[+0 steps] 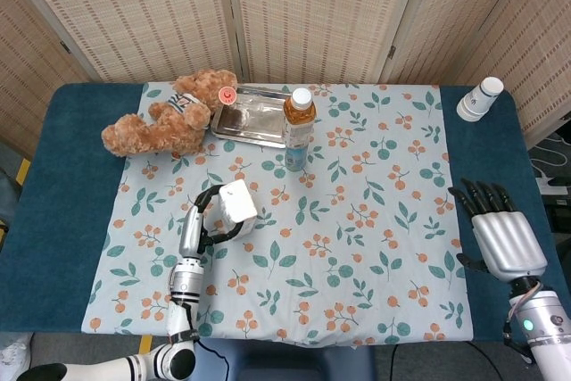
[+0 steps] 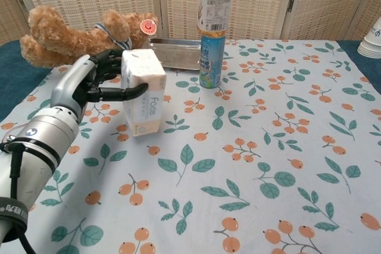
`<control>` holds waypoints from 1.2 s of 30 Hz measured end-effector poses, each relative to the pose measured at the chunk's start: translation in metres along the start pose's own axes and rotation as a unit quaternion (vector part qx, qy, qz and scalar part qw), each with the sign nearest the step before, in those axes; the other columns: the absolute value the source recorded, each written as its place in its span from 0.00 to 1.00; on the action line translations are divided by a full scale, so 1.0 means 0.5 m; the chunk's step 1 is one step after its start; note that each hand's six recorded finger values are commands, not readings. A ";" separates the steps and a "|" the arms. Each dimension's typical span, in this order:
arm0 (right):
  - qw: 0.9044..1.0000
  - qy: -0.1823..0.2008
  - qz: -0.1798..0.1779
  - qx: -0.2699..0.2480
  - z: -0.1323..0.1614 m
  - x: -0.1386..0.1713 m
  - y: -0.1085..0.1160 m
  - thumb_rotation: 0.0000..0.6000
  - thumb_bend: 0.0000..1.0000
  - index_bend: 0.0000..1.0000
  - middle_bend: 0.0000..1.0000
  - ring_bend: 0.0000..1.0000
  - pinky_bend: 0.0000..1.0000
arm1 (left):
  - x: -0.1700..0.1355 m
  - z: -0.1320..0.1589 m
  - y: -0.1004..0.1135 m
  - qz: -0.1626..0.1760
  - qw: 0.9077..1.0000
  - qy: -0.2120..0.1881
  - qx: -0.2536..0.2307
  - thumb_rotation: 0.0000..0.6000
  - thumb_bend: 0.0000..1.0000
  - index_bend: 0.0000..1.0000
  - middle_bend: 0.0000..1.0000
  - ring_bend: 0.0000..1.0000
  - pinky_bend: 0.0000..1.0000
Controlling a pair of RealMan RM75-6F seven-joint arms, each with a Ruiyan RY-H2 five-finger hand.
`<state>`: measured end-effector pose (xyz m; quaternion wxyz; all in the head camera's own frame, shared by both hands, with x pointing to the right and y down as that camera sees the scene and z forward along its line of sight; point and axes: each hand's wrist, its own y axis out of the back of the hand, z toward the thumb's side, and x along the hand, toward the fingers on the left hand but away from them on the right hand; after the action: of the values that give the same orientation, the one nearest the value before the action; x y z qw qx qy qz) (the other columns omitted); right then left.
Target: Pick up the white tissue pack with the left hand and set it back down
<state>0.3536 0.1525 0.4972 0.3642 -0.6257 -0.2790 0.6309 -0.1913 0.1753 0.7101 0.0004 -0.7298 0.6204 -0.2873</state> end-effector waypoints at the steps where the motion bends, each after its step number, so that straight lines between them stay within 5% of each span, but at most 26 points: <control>1: 1.000 0.000 0.000 0.000 0.000 0.000 0.000 1.00 0.12 0.09 0.00 0.00 0.00 | 0.000 -0.003 0.001 0.000 1.000 0.000 0.003 1.00 0.23 0.33 0.40 0.16 0.09; 17: 1.000 0.001 0.001 0.002 0.002 -0.001 -0.002 1.00 0.12 0.09 0.00 0.00 0.00 | -0.008 -0.035 0.003 -0.008 1.000 0.018 0.012 1.00 0.23 0.33 0.39 0.16 0.10; 22: 1.000 0.001 -0.001 0.002 0.002 -0.001 -0.001 1.00 0.12 0.09 0.00 0.00 0.00 | -0.007 -0.037 0.005 -0.013 1.000 0.016 0.013 1.00 0.22 0.13 0.37 0.13 0.10; 25: 1.000 0.002 0.000 0.001 0.003 -0.001 -0.002 1.00 0.12 0.09 0.00 0.00 0.00 | -0.008 -0.037 0.006 -0.018 1.000 0.014 0.014 1.00 0.22 0.00 0.32 0.09 0.09; 30: 1.000 0.002 0.000 0.001 0.003 -0.001 -0.002 1.00 0.12 0.09 0.00 0.00 0.00 | -0.009 -0.036 0.005 -0.034 0.999 0.008 0.007 1.00 0.19 0.00 0.14 0.00 0.07; 36: 1.000 0.003 0.002 0.002 0.005 -0.001 -0.002 1.00 0.12 0.09 0.00 0.00 0.00 | -0.012 -0.035 0.009 -0.049 0.999 0.011 0.004 1.00 0.16 0.00 0.07 0.00 0.06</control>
<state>0.3511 0.1530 0.4984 0.3652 -0.6270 -0.2755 0.6306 -0.2031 0.1860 0.7204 -0.0177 -0.7564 0.5824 -0.2973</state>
